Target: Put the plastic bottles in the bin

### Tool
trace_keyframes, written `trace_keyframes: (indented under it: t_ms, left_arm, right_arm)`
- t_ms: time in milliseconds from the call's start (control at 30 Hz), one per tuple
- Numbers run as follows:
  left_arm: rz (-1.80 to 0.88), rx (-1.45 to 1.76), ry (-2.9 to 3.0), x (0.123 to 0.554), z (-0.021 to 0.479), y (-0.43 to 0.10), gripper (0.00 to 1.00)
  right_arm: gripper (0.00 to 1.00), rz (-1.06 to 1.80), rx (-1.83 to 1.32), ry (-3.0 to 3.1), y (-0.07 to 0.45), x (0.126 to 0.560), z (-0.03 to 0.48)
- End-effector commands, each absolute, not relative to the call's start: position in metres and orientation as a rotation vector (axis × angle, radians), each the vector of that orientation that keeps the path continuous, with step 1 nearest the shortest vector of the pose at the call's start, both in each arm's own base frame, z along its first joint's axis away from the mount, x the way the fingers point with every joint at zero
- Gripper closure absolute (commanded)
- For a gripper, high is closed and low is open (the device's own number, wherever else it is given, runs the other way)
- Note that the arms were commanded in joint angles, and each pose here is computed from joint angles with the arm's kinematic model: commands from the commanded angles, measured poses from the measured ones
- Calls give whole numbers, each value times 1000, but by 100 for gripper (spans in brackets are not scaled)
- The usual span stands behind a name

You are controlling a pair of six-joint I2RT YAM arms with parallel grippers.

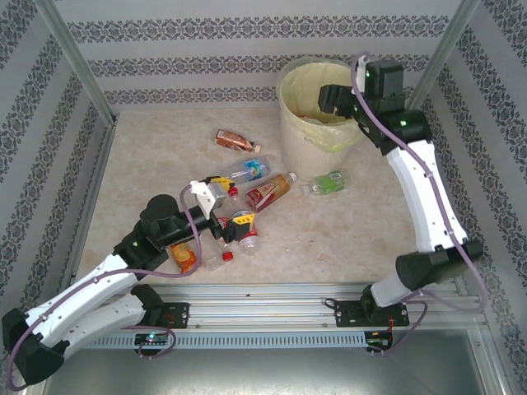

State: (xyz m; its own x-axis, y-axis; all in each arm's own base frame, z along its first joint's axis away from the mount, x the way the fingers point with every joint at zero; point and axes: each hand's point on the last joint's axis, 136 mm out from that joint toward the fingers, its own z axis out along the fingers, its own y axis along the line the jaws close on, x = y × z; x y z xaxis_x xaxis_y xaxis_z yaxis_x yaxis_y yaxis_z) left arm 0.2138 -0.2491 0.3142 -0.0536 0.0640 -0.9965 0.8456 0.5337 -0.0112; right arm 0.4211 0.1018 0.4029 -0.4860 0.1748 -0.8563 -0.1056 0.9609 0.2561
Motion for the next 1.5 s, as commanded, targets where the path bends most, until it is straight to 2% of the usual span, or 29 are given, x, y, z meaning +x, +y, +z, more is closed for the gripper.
trace_keyframes:
  t_ms: [0, 233, 500, 833, 1067, 1467]
  left_arm:
    - [-780, 921, 1511, 205, 317, -254, 0]
    - [-776, 943, 1602, 215, 302, -261, 0]
    - [-773, 951, 1698, 224, 287, -267, 0]
    - [-761, 979, 1738, 224, 277, -271, 0]
    - [-759, 991, 1755, 225, 272, -273, 0]
    - [-736, 992, 1760, 227, 268, -272, 0]
  right_arm:
    - [16, 382, 149, 2018, 96, 394, 405]
    - [15, 571, 328, 2051, 89, 337, 355]
    - [15, 724, 513, 2113, 88, 319, 282]
    - [12, 914, 788, 2124, 72, 333, 198]
    - [10, 915, 900, 2116, 63, 345, 165]
    - [11, 1016, 1002, 2102, 63, 382, 117]
